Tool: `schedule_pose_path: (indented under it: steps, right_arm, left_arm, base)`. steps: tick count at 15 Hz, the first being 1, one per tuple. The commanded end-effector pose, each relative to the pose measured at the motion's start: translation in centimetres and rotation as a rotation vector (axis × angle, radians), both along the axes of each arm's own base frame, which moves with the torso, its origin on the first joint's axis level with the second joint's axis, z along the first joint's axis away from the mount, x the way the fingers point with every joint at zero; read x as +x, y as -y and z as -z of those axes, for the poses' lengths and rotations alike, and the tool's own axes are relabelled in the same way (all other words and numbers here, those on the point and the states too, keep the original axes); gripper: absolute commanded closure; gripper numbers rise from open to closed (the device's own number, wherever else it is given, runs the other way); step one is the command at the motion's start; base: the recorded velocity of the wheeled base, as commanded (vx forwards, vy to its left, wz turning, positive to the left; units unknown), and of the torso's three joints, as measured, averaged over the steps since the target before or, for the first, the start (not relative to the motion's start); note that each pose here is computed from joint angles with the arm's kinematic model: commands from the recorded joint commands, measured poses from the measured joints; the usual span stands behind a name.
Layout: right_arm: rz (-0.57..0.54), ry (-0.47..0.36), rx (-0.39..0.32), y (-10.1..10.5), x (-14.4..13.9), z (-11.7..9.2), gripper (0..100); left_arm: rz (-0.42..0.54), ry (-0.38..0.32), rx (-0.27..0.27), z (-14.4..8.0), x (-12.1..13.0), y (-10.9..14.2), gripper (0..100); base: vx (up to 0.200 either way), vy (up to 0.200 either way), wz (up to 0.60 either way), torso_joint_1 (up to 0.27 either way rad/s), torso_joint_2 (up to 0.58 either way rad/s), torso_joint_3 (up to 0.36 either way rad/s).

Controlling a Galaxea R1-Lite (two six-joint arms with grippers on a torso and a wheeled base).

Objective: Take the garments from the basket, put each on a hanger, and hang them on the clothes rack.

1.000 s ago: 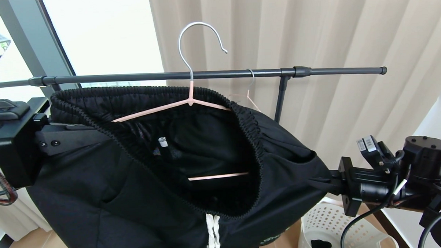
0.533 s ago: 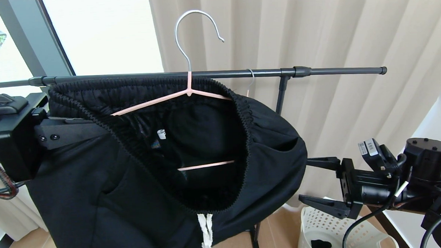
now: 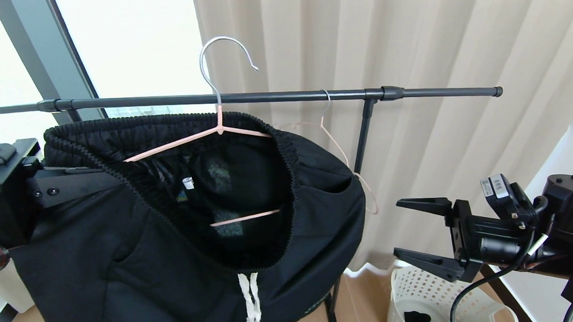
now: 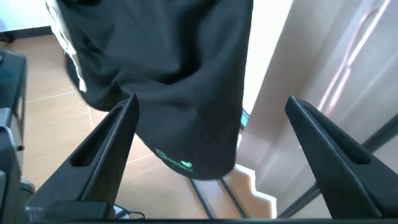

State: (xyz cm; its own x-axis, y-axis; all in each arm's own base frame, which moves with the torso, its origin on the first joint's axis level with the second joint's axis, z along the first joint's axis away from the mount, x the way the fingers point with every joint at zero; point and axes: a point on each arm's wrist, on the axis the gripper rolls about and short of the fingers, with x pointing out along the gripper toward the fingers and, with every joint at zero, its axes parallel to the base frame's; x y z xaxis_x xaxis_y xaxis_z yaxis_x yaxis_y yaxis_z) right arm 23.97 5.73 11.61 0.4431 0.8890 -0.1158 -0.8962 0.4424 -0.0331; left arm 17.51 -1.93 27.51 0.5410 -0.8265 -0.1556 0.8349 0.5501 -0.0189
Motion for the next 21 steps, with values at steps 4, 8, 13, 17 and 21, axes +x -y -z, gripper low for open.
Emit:
schedule_pose_path:
  steps: [4, 8, 13, 17, 21]
  right_arm:
    - [0.133, -0.012, 0.036, -1.4, -0.3, -1.5, 0]
    - [0.207, -0.004, 0.068, -1.8, 0.0, -2.6, 0]
    - [0.244, 0.035, 0.136, -3.8, -1.8, -5.1, 0]
    - [0.232, 0.016, 0.123, -4.0, -2.8, -7.4, 0]
    - [0.233, 0.005, 0.116, -3.9, -3.0, -7.3, 0]
  left_arm:
    - [-0.096, -0.035, -0.024, 0.1, -0.2, -1.4, 100]
    - [-0.184, -0.092, -0.032, 0.3, 1.5, -1.8, 100]
    - [-0.293, -0.123, 0.003, 0.5, 4.2, -1.7, 100]
    - [-0.371, -0.175, 0.021, 0.8, 6.7, -0.1, 100]
    - [-0.417, -0.224, 0.012, 0.9, 9.6, 2.0, 100]
  base:
    - [0.000, 0.000, 0.00, 0.000, 0.00, 0.000]
    - [0.000, 0.000, 0.00, 0.000, 0.00, 0.000]
    - [0.000, 0.000, 0.00, 0.000, 0.00, 0.000]
    - [0.000, 0.000, 0.00, 0.000, 0.00, 0.000]
    - [0.000, 0.000, 0.00, 0.000, 0.00, 0.000]
